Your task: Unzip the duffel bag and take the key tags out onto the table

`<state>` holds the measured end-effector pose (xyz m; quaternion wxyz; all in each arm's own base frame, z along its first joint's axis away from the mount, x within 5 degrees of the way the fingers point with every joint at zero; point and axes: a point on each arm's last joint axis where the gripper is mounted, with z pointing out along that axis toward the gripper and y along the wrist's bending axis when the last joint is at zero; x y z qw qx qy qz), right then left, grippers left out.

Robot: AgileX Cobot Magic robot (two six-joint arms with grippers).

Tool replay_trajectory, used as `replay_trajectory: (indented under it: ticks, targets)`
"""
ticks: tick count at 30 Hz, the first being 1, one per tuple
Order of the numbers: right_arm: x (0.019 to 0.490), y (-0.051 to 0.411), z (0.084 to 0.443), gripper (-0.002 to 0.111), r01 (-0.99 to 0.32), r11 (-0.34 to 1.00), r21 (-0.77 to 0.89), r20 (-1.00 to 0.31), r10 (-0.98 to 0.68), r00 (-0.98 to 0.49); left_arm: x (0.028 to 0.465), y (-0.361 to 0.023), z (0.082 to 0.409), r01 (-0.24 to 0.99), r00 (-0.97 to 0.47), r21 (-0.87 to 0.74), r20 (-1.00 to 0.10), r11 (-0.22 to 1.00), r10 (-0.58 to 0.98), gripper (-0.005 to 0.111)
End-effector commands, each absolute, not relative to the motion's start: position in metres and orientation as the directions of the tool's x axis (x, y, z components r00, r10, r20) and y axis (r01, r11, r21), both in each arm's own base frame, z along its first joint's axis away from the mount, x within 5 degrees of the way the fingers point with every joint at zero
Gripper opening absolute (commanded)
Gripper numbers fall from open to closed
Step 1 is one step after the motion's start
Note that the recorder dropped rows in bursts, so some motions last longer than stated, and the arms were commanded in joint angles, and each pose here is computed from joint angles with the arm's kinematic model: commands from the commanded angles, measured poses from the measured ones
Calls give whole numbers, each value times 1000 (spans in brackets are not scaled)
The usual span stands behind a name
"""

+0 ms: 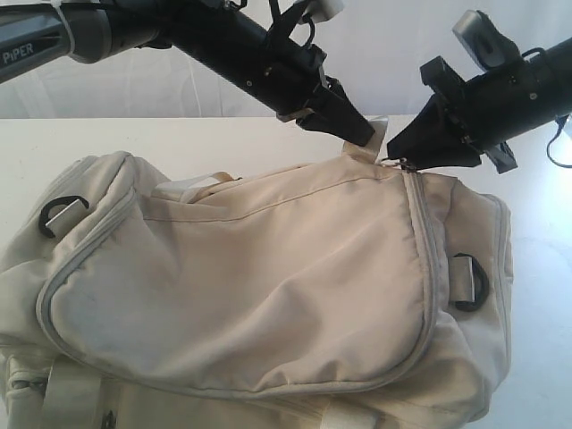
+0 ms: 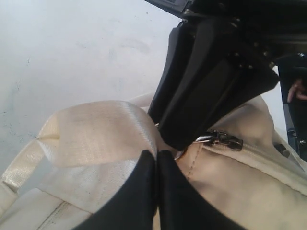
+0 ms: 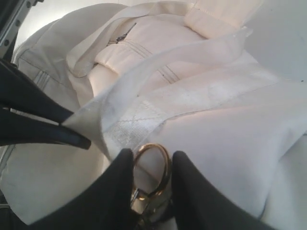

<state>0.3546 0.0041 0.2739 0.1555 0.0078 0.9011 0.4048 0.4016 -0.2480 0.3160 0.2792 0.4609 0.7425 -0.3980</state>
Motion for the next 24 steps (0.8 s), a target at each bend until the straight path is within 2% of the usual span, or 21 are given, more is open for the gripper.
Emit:
replay_trajectory:
  ticks: [1, 4, 8, 15, 24]
  targets:
    - [358, 1, 268, 47, -122, 672, 731, -276, 127, -953, 390, -250, 340, 911, -412, -360, -816, 200, 405, 0]
    - [362, 1, 257, 59, -102, 667, 738, -248, 127, -960, 390, -250, 340, 911, -412, -360, -816, 200, 405, 0]
    - [367, 1, 248, 58, -75, 646, 760, -220, 146, -965, 390, -250, 340, 911, -412, -360, -816, 200, 405, 0]
    - [368, 3, 252, 33, -74, 620, 781, -225, 169, -960, 390, -250, 340, 911, -412, -360, -816, 200, 405, 0]
    - [365, 0, 259, 13, -74, 621, 780, -236, 183, -954, 390, -250, 340, 911, -412, -360, -816, 200, 405, 0]
